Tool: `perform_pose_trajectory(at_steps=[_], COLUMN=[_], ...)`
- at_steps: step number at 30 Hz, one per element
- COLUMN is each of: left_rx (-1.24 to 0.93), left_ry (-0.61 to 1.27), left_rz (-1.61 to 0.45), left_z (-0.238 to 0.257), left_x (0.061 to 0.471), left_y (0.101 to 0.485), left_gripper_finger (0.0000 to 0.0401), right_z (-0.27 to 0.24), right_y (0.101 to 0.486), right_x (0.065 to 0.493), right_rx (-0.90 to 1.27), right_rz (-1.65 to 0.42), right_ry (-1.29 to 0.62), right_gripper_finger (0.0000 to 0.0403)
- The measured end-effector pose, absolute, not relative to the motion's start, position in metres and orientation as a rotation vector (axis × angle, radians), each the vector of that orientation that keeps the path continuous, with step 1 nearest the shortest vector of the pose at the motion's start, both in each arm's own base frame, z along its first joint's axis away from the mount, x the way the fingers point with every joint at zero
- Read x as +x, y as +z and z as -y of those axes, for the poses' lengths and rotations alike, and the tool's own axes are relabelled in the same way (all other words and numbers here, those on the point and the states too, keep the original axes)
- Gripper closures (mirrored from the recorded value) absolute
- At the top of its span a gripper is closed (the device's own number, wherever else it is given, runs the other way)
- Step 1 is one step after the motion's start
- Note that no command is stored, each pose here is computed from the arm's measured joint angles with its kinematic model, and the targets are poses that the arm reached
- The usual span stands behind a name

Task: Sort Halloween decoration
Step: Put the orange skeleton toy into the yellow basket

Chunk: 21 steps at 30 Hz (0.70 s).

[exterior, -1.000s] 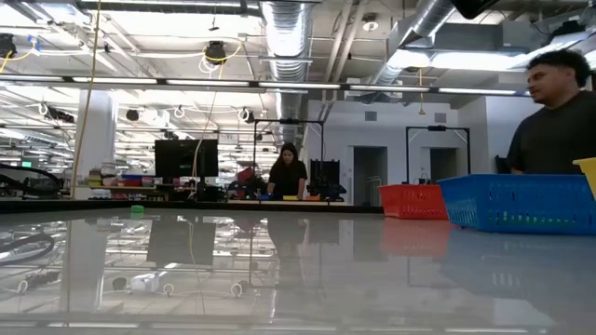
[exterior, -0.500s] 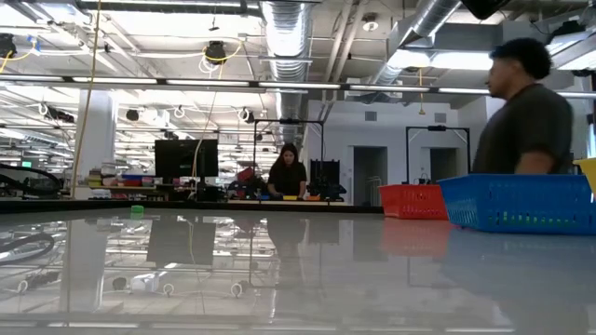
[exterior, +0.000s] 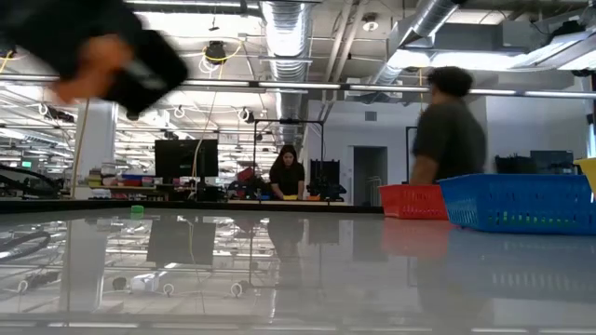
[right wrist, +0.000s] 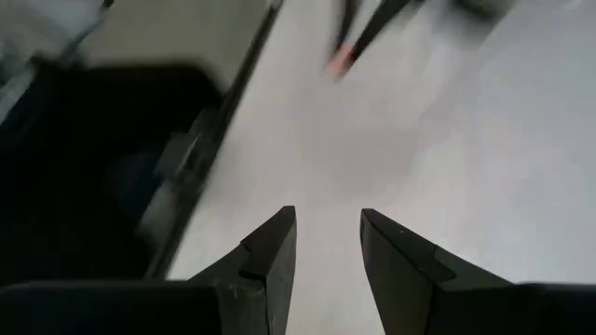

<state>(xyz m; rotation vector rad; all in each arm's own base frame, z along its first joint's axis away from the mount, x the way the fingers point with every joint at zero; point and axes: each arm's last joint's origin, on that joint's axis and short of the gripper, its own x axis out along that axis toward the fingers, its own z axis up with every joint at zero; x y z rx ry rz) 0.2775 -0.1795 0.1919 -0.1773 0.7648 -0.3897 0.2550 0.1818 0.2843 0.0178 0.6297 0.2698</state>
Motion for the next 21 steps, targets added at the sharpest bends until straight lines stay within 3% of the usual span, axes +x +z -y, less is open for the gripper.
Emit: perform_pose_trajectory(at_steps=[4,9,15,21], left_rx=[-0.093,-0.105,-0.165,-0.181], left_ry=[-0.467,-0.382,-0.471,-0.527], left_rz=[-0.512,-0.250,-0.190,-0.150], left_z=[0.167,0.135,0.122,0.133], left_x=[0.319,0.368,0.433,0.484], left_y=[0.177,0.159,0.143,0.145], left_gripper_finger=[0.0382,0.0382,0.0383,0.0383], right_z=[-0.174,-0.168,-0.168,-0.174], right_y=[0.315,0.346,0.345,0.346], right_x=[0.234,0.203,0.195,0.189], right_rx=[-0.091,-0.131,-0.118,-0.124], right_rz=[-0.444,-0.256,-0.164,-0.149], right_ry=[0.083,-0.195,-0.468,-0.470], right_gripper_finger=[0.0251,0.0251,0.0251,0.0251])
